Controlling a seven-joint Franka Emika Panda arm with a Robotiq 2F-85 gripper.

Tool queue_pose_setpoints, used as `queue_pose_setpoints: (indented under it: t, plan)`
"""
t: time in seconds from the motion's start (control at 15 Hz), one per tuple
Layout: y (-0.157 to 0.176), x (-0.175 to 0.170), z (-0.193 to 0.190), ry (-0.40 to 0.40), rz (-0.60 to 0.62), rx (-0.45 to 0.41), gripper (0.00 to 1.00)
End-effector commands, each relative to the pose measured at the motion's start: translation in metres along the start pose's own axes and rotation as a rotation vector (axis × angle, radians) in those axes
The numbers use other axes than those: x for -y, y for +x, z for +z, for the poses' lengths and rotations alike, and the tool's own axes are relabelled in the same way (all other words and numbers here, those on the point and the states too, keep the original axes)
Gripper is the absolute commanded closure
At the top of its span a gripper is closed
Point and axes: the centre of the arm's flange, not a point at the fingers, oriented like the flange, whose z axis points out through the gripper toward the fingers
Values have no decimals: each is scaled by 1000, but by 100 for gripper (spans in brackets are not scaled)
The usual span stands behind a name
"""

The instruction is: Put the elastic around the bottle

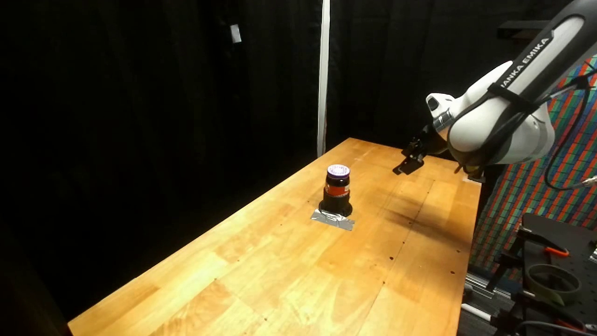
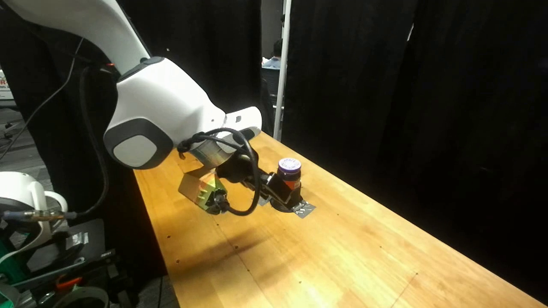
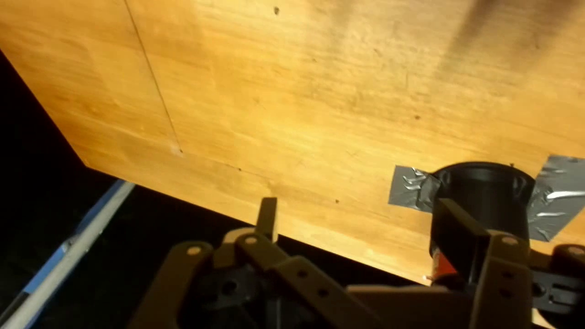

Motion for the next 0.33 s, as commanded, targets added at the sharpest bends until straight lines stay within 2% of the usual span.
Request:
queue_pose_setpoints:
  t: [0.0, 0.27]
  plan:
    - [41, 4, -59, -48, -19, 100, 0]
    - [20, 9, -65, -68, 26, 167, 0]
